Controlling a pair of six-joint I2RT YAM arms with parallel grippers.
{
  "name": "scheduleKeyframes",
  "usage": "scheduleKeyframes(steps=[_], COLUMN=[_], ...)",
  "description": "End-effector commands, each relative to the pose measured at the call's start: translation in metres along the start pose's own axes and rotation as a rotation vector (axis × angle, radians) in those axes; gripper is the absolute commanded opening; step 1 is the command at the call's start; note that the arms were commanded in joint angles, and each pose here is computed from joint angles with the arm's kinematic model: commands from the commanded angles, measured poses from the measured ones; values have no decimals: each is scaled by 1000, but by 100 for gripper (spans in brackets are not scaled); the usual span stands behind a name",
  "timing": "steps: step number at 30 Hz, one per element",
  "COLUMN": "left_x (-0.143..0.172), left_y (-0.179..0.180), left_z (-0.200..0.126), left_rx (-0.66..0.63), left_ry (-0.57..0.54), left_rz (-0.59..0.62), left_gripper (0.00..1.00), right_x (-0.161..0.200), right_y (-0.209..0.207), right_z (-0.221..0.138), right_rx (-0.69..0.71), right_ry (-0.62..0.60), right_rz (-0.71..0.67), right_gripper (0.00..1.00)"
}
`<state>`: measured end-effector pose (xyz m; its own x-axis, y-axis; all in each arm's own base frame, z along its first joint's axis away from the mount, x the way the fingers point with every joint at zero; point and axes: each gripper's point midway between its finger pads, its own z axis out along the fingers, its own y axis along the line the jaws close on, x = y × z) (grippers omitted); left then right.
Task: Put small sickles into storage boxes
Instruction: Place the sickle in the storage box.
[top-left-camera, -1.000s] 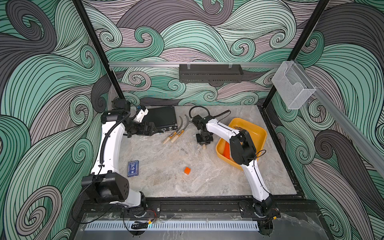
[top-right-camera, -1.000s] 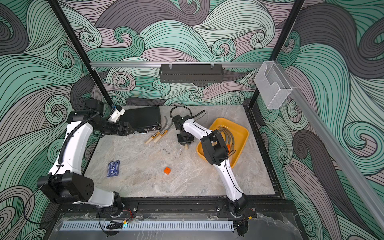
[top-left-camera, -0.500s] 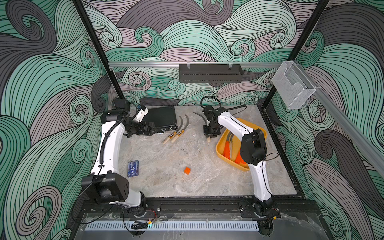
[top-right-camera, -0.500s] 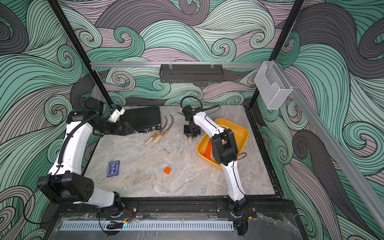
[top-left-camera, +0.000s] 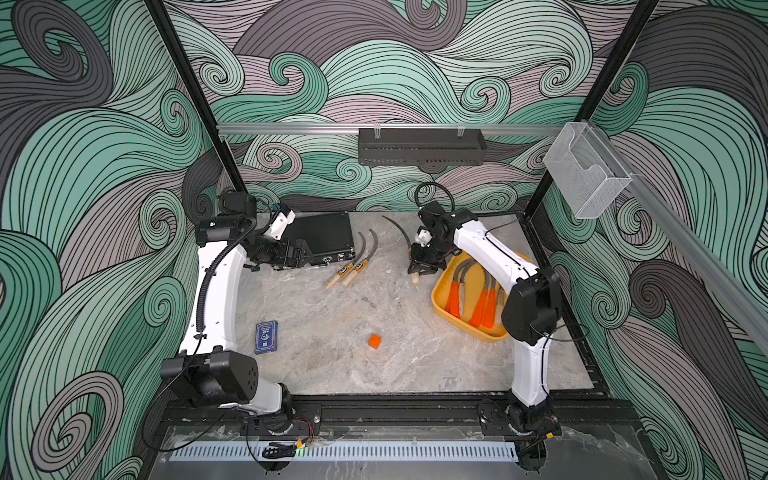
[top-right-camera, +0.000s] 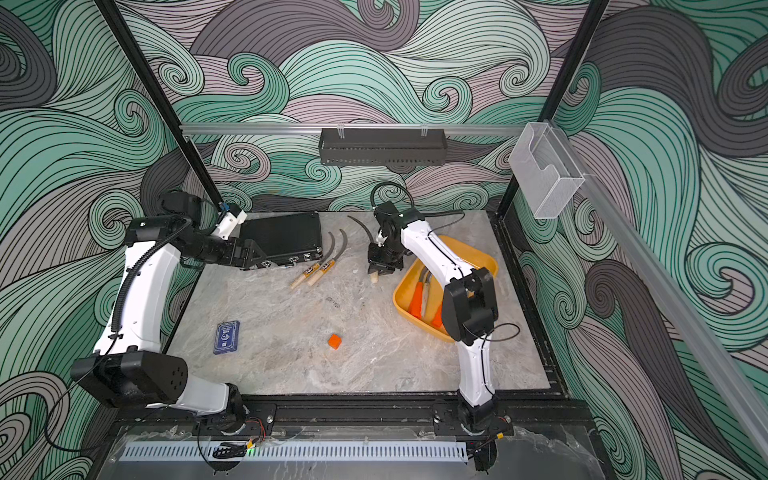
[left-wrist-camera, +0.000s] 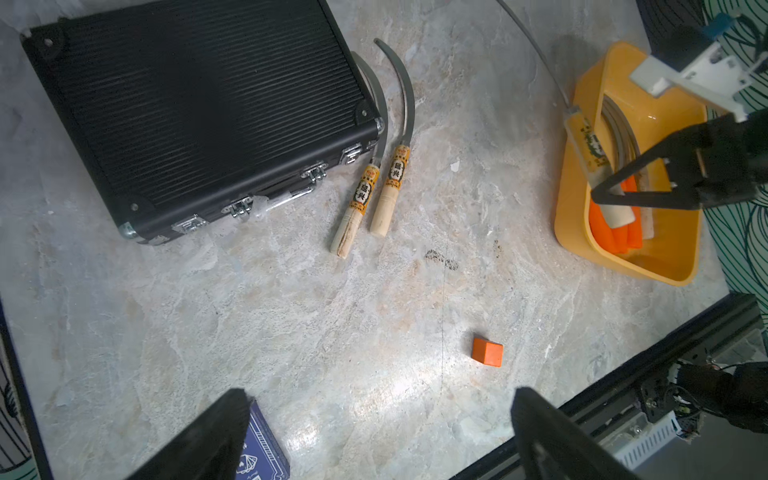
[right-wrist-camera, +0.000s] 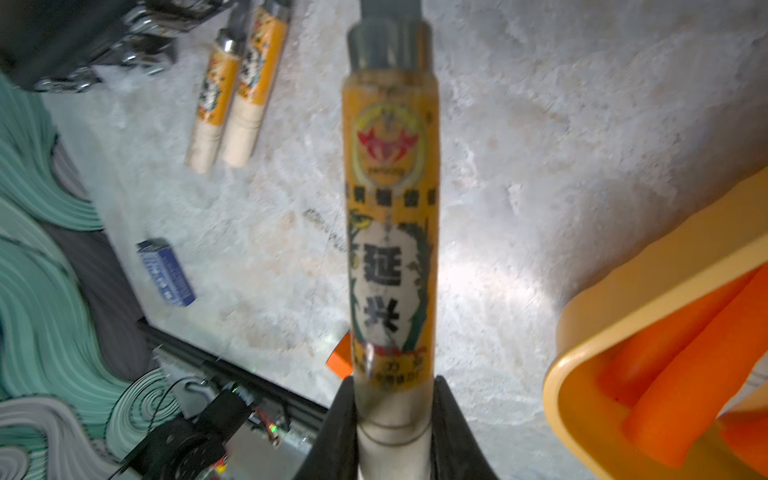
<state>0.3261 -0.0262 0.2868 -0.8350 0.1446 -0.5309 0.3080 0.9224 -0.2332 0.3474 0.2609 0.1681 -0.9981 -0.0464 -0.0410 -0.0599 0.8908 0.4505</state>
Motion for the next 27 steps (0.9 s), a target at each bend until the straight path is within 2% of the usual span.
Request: scheduleKeyframes(steps=[1,11,15,19,27], left_x=[-1,-24,-40,-52,-30], left_y=[-3,-5,-8,-6,8], left_z=[-3,-12,-14,-12,10], left_rx=[25,35,45,-15,-95], left_ry=[27,29,-17,-67,84], left_rz=[20,63,73,119,169], left_gripper=[99,98,97,97,97], right_x=[28,100,112,117,111], right_y=[23,28,24,19,11], right_z=[-25,-67,-76,-87,-106], right_rx=[-143,-323,-378,-414,-505], right_ry=[36,16,-11,-30,-51], right_rz=[7,61,100,110,113], right_gripper=[0,1,1,1,1])
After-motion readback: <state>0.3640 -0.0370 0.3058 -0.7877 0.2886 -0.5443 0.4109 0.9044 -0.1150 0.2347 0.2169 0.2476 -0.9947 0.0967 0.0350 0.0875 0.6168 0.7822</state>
